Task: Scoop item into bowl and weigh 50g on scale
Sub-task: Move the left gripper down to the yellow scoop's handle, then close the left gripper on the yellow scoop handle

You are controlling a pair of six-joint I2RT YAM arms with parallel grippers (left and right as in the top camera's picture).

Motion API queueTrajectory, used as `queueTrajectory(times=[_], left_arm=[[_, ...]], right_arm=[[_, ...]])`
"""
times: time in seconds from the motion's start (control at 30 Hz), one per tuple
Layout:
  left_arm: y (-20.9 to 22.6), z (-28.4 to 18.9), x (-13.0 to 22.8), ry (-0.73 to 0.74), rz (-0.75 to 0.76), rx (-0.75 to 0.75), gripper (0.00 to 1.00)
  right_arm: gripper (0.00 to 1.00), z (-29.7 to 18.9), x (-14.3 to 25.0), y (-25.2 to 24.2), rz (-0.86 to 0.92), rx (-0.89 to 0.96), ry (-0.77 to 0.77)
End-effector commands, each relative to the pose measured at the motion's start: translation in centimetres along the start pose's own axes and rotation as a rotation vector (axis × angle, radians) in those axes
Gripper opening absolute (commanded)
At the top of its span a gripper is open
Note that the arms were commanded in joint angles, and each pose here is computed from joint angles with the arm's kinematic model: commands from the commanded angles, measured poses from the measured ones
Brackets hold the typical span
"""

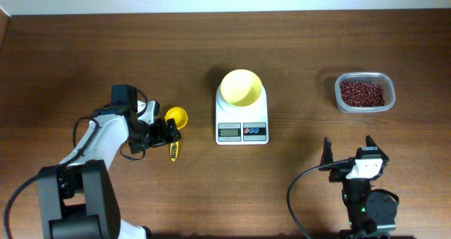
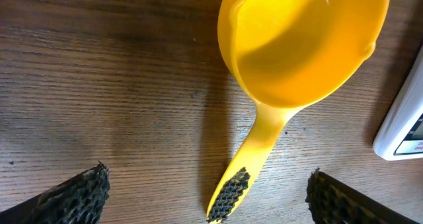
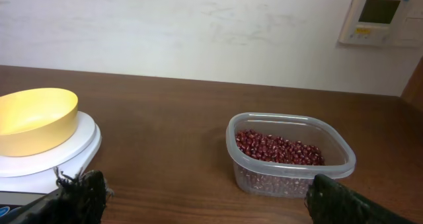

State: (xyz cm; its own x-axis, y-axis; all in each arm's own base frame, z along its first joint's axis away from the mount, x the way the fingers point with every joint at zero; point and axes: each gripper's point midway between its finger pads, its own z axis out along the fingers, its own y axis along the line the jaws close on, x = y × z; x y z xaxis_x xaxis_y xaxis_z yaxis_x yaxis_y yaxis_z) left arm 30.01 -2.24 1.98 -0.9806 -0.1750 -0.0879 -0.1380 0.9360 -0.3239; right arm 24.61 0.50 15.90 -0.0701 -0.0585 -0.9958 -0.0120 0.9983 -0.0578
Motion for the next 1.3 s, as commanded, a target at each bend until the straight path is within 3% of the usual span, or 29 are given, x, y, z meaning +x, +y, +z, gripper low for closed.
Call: queueTrajectory(times=[0.0,0.5,0.63,0.83,1.13,1.27], left_arm=[[0.1,0.4,0.4,0.017,0.018,-0.006,0.99],[-1.0,0.4,-0.1,-0.003,0.029,0.058,1.0],[-3.2,0.9,-0.7,-0.031,0.129,0.084,0.99],[-3.2,1.5,-0.8,-0.039,0.183,-0.004,0.97],[-3.4,4.5,0.9,0.077,0.151,0.063,0.96],[-3.2,4.5,1.6,0.103,0.141,0.059,0.84]], right_arm=[[0.99,0.0,0.3,-0.1,0.007,0.005,0.007],[0.99,0.0,0.3,-0.1,0.007,0.006,0.007],[0.99,0.0,0.3,-0.1,0.007,0.005,0.007],[0.99,0.0,0.3,-0.1,0.007,0.005,0.007],[0.99,0.0,0.3,-0.1,0.007,0.005,0.007],[0.99,0.0,0.3,-0.1,0.007,0.005,0.007]])
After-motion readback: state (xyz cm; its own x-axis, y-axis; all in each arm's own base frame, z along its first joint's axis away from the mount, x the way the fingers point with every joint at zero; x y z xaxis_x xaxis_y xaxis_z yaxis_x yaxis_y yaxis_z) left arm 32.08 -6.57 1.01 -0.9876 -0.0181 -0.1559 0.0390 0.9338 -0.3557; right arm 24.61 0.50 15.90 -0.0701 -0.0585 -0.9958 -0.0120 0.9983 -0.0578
